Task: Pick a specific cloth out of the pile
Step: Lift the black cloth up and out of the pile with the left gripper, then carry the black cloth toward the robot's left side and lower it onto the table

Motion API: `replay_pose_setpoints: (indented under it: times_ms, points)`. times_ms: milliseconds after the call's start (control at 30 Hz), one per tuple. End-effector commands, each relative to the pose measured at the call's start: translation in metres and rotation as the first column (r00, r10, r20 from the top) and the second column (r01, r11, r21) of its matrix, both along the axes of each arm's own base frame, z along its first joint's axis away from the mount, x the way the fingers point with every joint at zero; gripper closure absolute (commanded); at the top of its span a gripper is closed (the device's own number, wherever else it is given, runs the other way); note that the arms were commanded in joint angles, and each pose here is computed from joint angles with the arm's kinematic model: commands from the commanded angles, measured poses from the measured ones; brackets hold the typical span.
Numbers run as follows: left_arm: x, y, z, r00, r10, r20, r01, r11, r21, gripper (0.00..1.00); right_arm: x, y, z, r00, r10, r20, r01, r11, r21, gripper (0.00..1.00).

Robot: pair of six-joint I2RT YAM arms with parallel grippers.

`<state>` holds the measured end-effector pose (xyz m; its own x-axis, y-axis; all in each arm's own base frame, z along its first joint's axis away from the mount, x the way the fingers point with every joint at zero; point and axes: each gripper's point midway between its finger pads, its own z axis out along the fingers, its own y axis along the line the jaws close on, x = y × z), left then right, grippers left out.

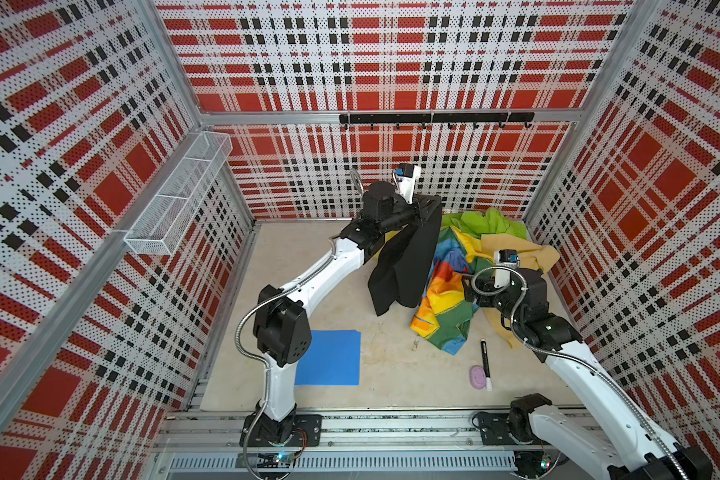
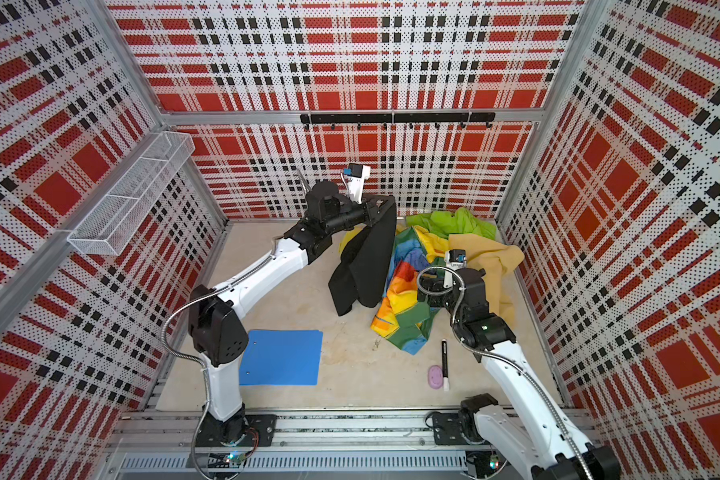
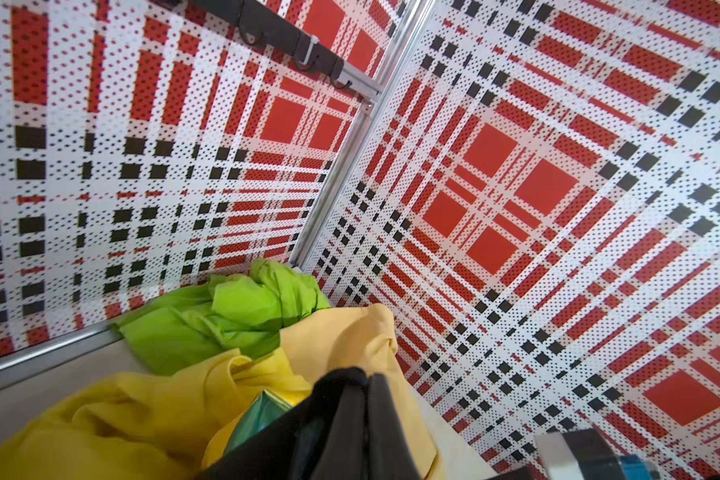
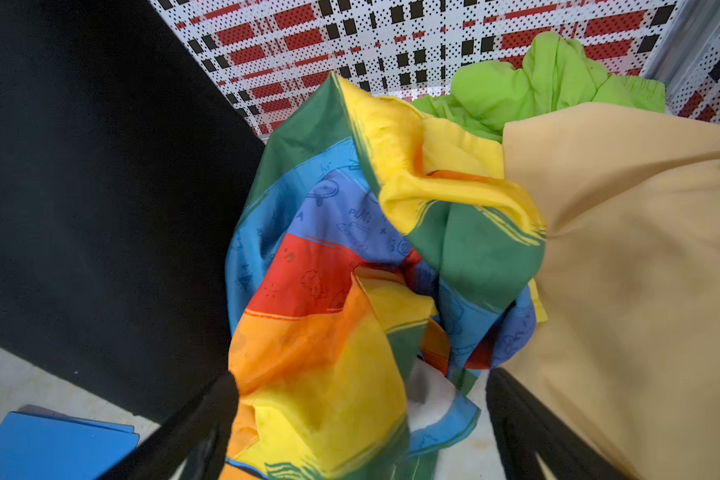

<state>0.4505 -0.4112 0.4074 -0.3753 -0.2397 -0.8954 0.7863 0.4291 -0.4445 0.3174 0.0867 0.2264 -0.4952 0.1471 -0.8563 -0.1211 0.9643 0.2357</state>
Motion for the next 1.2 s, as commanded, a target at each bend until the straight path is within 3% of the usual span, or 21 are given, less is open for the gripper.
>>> replay_pose_setpoints:
  times_ms: [0,333,533,700,933,1033,1167]
  points:
    - [-0.019,0.004,0.084,0.981,-0.039,0.192,0.067,0.988,-0.142,1.00,-0.001,0.003,0.010,0.999,0.013,0.038,-0.014,1.000,0.023,0.00]
    - [-0.025,0.054,0.163,0.952,-0.045,0.302,0.139,0.945,-0.297,1.00,-0.003,0.010,0.021,0.997,0.039,0.071,-0.044,0.997,0.062,0.00]
    - [-0.036,0.093,0.191,0.933,-0.009,0.359,0.127,0.943,-0.306,1.00,-0.006,0.019,0.040,0.988,0.089,0.128,-0.102,0.990,0.101,0.00]
    - [-0.046,0.148,0.211,0.914,0.095,0.395,0.033,0.952,-0.304,1.00,-0.013,0.034,0.058,0.967,0.164,0.197,-0.195,0.969,0.150,0.00]
    - [-0.058,0.242,0.227,0.872,0.264,0.413,-0.153,0.947,-0.284,1.00,-0.014,0.040,0.071,0.954,0.186,0.234,-0.230,0.956,0.180,0.00]
    - [-0.065,0.284,0.226,0.840,0.357,0.409,-0.258,0.925,-0.278,1.00,-0.013,0.045,0.072,0.950,0.201,0.238,-0.248,0.950,0.189,0.00]
    - [-0.063,0.345,0.206,0.789,0.497,0.361,-0.421,0.866,-0.271,1.00,-0.014,0.055,0.077,0.943,0.218,0.253,-0.265,0.948,0.174,0.00]
